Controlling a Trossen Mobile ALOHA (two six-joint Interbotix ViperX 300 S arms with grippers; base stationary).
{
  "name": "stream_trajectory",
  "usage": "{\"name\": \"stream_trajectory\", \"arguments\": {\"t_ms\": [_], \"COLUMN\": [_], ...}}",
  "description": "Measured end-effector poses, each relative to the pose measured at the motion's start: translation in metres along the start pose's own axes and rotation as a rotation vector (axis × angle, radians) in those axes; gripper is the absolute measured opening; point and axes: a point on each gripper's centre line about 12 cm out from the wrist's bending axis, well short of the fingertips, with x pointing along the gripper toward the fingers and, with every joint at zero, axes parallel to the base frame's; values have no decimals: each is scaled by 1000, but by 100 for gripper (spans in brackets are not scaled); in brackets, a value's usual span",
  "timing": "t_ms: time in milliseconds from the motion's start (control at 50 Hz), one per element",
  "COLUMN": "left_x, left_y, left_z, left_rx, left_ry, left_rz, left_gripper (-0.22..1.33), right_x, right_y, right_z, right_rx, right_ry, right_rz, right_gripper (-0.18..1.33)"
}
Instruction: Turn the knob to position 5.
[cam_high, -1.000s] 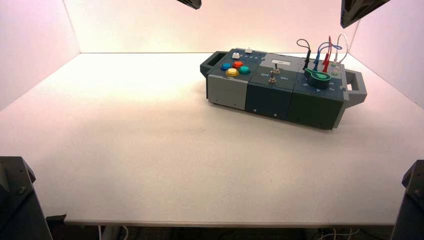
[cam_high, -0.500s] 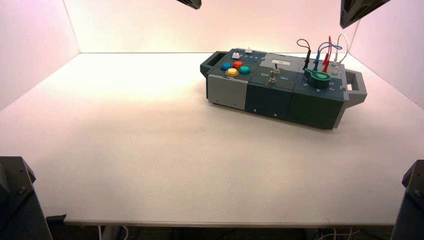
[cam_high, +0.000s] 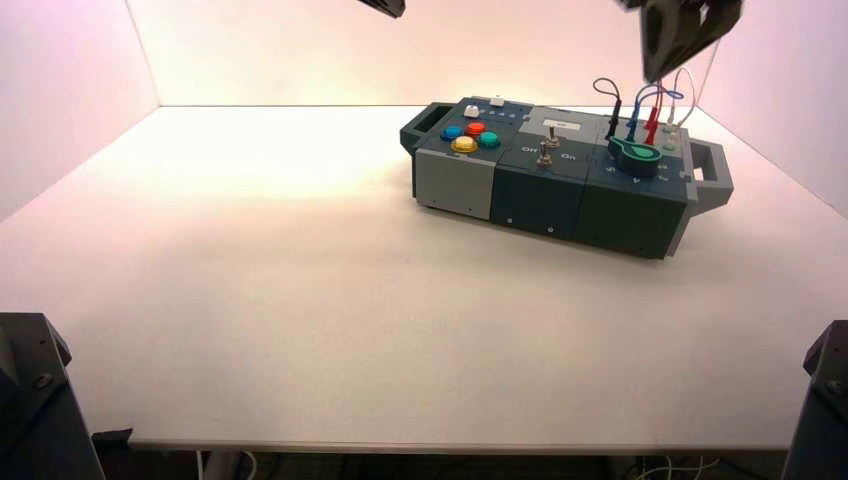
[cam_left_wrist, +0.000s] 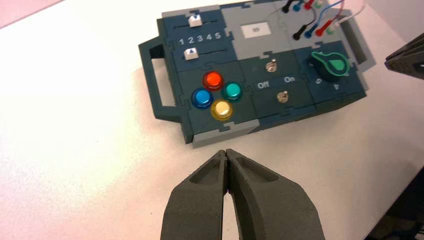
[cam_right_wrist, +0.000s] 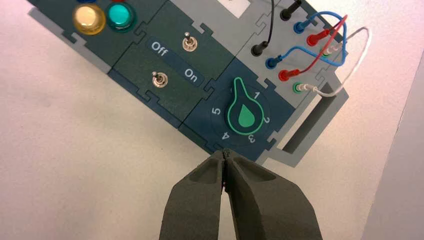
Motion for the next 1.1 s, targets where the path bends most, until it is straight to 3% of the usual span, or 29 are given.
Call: {"name": "stream_trajectory", "arguments": {"t_ms": [440, 720, 1100], "left_x": [-6, -17, -21], "left_y": [0, -1, -2], "left_z": [3, 7, 3], "left_rx": [4, 3, -29], "left_ry": [-7, -39, -43], "left_rz": [-3, 1, -3], "left_gripper": [-15, -15, -15], "right_x": [45, 67, 90], "right_y": [-15, -17, -38], "right_z": [22, 35, 41], "right_rx": [61, 46, 47], "right_ry": [82, 118, 161], "right_rz": [-28, -47, -96], "right_gripper": [-14, -14, -14]}}
